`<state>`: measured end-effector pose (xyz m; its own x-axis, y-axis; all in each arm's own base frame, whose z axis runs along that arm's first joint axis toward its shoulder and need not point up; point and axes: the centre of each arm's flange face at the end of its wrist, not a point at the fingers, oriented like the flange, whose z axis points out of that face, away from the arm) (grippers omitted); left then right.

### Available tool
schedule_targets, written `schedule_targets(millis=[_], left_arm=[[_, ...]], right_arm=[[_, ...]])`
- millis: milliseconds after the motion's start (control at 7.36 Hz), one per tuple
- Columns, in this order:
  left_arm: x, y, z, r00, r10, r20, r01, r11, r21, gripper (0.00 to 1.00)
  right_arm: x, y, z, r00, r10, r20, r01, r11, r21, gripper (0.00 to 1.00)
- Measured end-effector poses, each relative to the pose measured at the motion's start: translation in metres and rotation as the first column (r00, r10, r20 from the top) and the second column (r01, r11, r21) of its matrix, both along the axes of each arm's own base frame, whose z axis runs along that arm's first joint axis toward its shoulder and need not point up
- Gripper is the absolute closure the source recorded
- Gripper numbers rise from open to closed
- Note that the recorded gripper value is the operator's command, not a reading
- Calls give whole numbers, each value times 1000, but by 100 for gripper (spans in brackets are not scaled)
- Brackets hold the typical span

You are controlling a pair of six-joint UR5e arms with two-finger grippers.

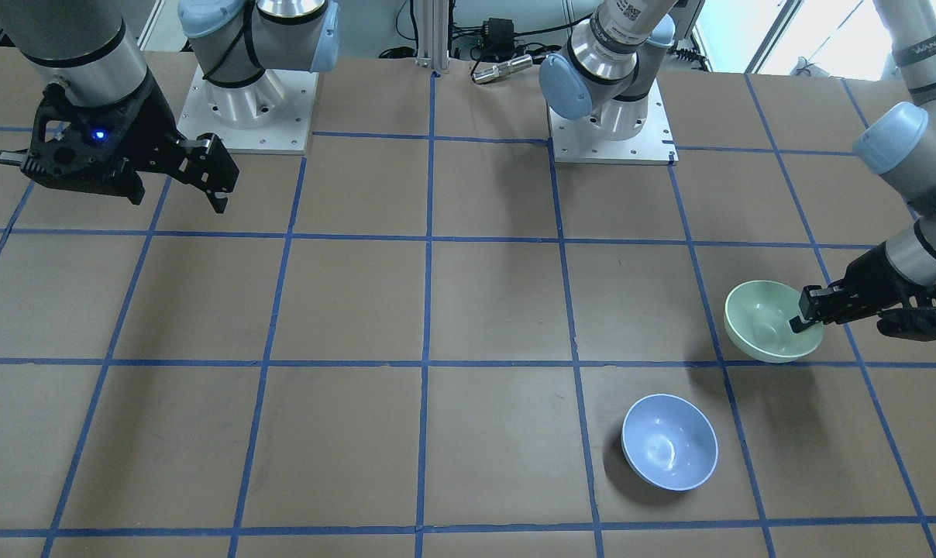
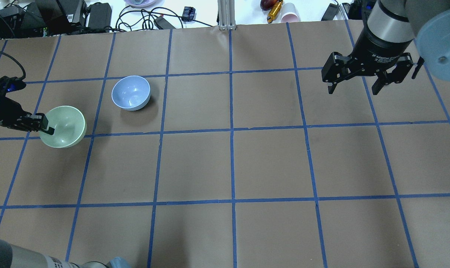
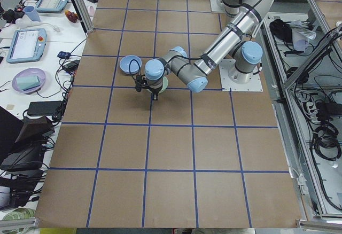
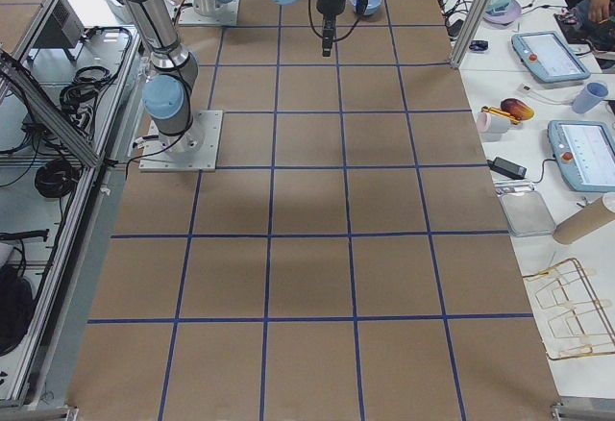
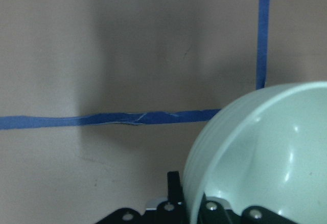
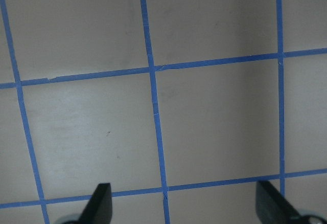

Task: Stack green bowl on blue bowl
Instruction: 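Lift the green bowl with the left gripper and carry it over the blue bowl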

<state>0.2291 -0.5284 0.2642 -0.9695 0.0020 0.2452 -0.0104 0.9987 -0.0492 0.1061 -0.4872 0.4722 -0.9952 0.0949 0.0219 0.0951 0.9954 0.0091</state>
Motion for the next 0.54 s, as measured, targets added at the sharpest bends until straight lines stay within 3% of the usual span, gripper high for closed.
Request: schedule_targets(millis=[272,544], left_arm=[[-6,-29,29,997,46,-62,-47,999,-17,100],[-47,-64,40,988,125,-86,-124,992,22,100]], right_arm=[[0,0,0,1000,0,0,0,1000,0,0],[0,0,0,1000,0,1,0,1000,0,0]])
